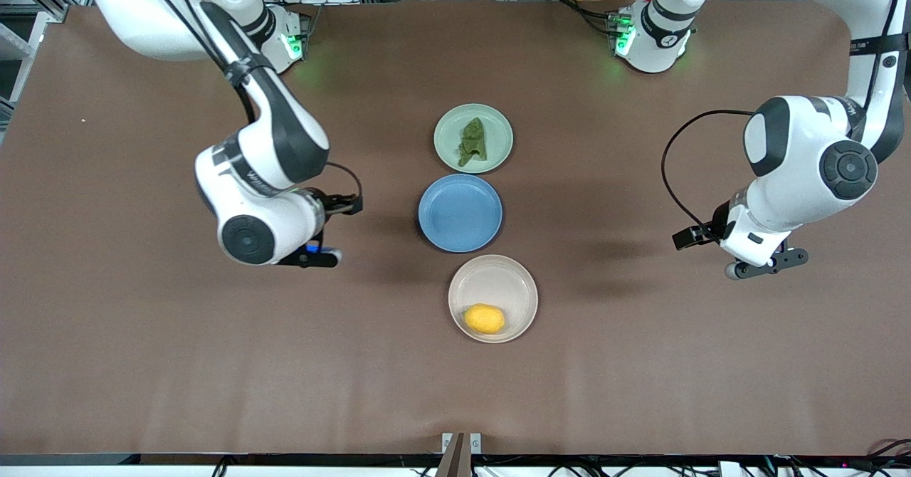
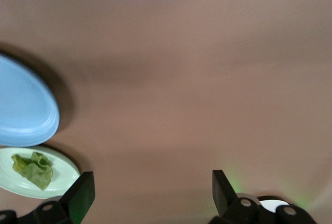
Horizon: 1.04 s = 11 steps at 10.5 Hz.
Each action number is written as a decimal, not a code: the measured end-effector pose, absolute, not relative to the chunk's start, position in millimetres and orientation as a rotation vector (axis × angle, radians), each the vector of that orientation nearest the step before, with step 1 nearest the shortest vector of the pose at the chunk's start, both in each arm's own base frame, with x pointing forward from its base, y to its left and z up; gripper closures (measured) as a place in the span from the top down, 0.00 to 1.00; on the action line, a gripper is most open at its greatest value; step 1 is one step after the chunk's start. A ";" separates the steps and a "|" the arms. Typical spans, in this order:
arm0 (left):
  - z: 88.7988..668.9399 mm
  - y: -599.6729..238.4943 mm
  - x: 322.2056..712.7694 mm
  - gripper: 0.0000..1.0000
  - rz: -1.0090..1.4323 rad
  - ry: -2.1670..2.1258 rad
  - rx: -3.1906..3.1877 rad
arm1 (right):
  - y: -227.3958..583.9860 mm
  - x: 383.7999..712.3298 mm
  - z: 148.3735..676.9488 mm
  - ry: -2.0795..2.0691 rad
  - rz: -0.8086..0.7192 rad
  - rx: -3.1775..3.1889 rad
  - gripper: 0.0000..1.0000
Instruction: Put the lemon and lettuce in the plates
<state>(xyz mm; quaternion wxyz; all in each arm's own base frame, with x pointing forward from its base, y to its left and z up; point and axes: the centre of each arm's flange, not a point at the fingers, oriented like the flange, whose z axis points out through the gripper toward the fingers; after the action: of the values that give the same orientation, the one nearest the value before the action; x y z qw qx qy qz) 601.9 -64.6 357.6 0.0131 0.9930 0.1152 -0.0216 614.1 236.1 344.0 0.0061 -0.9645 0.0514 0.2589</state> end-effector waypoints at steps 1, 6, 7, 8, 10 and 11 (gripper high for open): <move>356.5 -62.8 594.4 1.00 -0.064 0.362 3.091 | 207.0 625.5 345.8 0.217 0.789 -3.031 1.00; 378.9 -55.2 533.5 1.00 -0.071 0.363 3.071 | 145.6 642.2 372.2 0.104 0.679 -3.177 1.00; 381.8 -53.8 525.7 1.00 -0.070 0.364 3.068 | 128.7 645.0 383.4 0.125 0.653 -3.178 1.00; 383.8 -51.3 520.3 1.00 -0.068 0.369 3.065 | 111.1 646.9 396.4 0.151 0.624 -3.176 1.00; 390.2 -41.2 516.8 1.00 -0.048 0.396 3.056 | 88.8 647.4 422.0 0.201 0.561 -3.178 1.00; 395.8 -33.5 518.3 1.00 -0.020 0.418 3.049 | 86.1 646.8 433.2 0.210 0.526 -3.181 1.00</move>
<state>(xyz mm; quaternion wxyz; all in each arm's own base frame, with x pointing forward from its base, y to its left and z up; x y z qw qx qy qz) 518.3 -33.5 395.8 0.0318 0.9902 0.1357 -0.0066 646.8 86.1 433.2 -0.0449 -0.9835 0.0650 0.1627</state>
